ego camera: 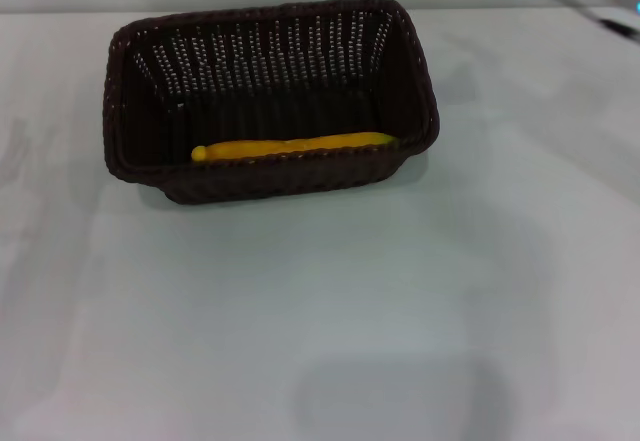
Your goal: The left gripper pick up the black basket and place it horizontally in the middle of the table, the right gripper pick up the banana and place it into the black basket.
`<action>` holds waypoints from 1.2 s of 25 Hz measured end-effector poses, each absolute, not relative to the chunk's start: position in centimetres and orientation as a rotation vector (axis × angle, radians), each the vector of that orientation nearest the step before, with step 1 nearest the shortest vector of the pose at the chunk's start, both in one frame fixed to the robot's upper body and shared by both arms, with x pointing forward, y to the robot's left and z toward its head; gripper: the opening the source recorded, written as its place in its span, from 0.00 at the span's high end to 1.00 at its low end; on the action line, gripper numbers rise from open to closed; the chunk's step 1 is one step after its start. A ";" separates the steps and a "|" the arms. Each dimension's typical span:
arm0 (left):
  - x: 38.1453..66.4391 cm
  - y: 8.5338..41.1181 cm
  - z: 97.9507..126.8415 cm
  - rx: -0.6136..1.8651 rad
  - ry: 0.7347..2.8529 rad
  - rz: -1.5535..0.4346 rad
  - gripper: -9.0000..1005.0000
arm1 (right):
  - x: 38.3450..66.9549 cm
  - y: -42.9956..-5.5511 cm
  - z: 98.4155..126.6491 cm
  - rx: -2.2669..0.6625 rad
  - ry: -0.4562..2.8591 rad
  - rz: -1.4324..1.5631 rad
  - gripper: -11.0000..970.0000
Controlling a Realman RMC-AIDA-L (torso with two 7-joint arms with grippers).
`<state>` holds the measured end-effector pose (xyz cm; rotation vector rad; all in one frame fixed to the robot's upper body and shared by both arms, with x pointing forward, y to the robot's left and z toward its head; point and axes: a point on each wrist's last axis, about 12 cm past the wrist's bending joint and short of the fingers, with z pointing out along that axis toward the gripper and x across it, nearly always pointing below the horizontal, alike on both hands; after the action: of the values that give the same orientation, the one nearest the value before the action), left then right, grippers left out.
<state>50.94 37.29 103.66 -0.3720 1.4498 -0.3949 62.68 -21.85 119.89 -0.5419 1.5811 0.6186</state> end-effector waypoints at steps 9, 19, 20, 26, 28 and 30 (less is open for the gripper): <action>50.6 37.3 103.4 -0.379 1.456 -0.393 0.12 | 60.4 -33.7 113.1 0.005 1.326 0.613 0.13; 49.6 37.0 102.8 -0.299 1.473 -0.309 0.12 | 55.7 -39.3 106.1 0.028 1.487 -0.148 0.13; 49.4 37.0 102.7 -0.296 1.471 -0.304 0.12 | 55.3 -39.6 105.8 0.041 1.497 -0.151 0.13; 48.8 37.0 102.6 -0.327 1.440 -0.296 0.12 | 54.5 -39.8 105.1 0.082 1.516 -0.129 0.13; 48.7 36.9 102.6 -0.335 1.433 -0.300 0.12 | 54.5 -39.6 104.9 0.091 1.524 -0.118 0.13; 48.5 36.9 102.5 -0.339 1.432 -0.299 0.12 | 54.5 -39.4 104.8 0.098 1.529 -0.109 0.13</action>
<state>48.52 36.86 102.49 -0.3394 1.4322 -0.2987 54.49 -39.45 104.81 0.0983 1.5286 -0.1088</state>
